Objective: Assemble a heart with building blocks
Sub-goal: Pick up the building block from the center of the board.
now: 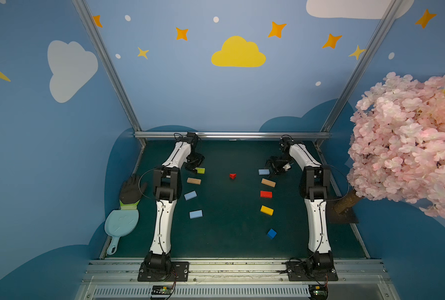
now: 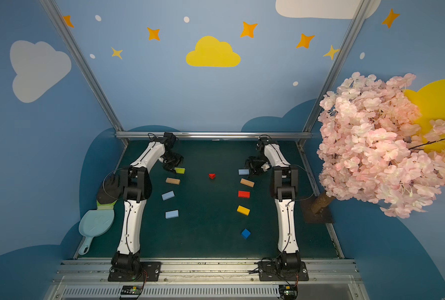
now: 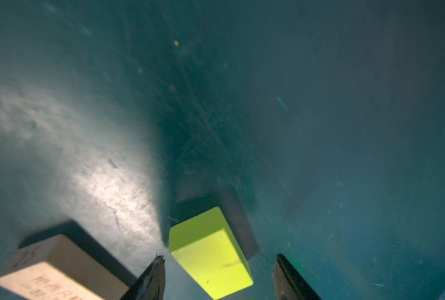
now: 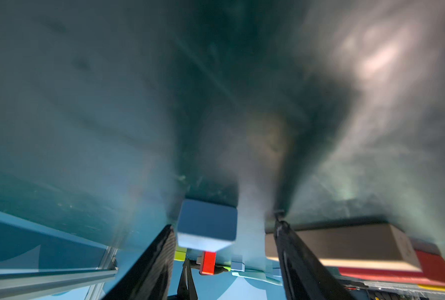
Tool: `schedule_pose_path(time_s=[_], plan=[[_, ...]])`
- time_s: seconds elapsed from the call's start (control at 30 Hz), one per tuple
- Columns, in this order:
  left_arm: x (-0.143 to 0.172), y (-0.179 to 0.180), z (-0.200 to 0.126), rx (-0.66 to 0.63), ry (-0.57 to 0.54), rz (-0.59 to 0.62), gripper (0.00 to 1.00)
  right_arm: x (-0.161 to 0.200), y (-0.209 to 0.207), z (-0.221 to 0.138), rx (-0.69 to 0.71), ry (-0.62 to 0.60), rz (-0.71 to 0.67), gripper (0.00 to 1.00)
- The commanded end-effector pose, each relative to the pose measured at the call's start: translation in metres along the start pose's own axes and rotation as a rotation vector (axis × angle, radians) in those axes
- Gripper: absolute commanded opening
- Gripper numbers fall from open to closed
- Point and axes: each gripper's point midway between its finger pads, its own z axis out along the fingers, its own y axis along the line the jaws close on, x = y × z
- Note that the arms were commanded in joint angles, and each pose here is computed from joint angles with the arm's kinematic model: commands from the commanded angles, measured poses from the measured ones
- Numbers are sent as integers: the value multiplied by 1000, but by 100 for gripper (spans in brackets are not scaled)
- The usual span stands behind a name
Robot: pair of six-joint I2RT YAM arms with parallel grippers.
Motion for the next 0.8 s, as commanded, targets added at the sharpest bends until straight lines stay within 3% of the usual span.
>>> schedule_pose_path(time_s=[0.0,0.5,0.7,0.77], plan=[[-2,9,6,-42,4,-17,67,-8,2,2,1,-19,30,64],[-9,21,8,-98,-17,-16,60,-17,-1,6,25,-43,49,55],[-6,20,17,-104,-5,-18,58,-19,-1,10,32,-40,50,36],[-6,19,20,-107,-3,-18,54,-18,-2,13,36,-30,54,25]])
